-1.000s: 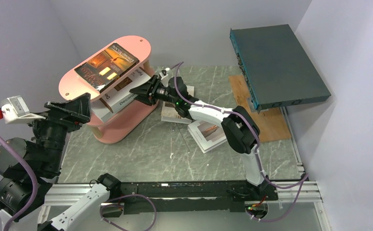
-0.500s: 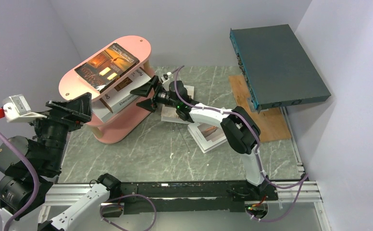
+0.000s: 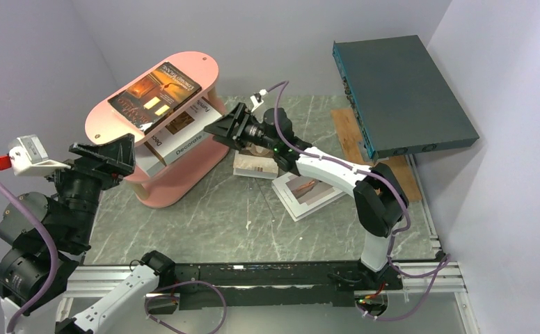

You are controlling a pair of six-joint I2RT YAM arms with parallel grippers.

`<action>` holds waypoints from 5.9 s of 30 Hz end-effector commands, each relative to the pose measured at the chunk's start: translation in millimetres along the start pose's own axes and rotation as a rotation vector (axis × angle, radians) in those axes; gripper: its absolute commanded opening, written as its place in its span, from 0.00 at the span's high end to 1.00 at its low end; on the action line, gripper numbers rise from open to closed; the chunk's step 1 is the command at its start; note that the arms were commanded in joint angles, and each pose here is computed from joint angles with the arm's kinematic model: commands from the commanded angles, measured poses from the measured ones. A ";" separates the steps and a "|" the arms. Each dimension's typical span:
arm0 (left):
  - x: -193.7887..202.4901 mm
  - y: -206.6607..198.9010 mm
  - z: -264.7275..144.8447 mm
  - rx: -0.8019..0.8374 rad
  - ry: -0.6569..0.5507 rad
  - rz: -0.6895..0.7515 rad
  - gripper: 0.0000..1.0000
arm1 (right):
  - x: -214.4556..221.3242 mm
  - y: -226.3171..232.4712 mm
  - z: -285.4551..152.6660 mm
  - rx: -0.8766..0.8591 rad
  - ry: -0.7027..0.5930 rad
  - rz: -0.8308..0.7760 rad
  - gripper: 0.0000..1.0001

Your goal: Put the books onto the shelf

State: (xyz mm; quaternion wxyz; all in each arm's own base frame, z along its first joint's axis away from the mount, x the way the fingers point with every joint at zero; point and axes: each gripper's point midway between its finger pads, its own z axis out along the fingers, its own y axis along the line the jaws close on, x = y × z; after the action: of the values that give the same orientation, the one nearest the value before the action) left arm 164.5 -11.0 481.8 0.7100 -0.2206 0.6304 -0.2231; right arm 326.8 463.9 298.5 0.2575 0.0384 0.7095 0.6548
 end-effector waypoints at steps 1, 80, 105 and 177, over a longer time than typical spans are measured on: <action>-1.7 -4.2 3.7 0.008 -0.010 -0.011 0.15 | -17.5 -14.7 -12.2 0.049 -0.043 -0.057 0.40; 2.0 0.0 -1.1 0.007 -0.001 -0.021 0.15 | 3.4 56.5 14.4 -0.056 -0.021 -0.203 0.80; 227.9 -50.1 57.9 0.211 0.695 0.474 0.16 | -49.0 -141.6 -211.1 0.914 -0.187 -0.602 0.27; 472.3 68.8 143.3 -0.163 0.425 -0.733 0.08 | -36.2 -127.0 -237.5 0.904 -0.088 -0.632 0.12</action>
State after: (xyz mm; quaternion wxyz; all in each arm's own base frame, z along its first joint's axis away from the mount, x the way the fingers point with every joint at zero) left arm 348.3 -218.4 57.6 0.4222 -0.4312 0.6889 -0.4016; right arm 297.5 223.2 182.4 0.4148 -0.0502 0.8911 0.1771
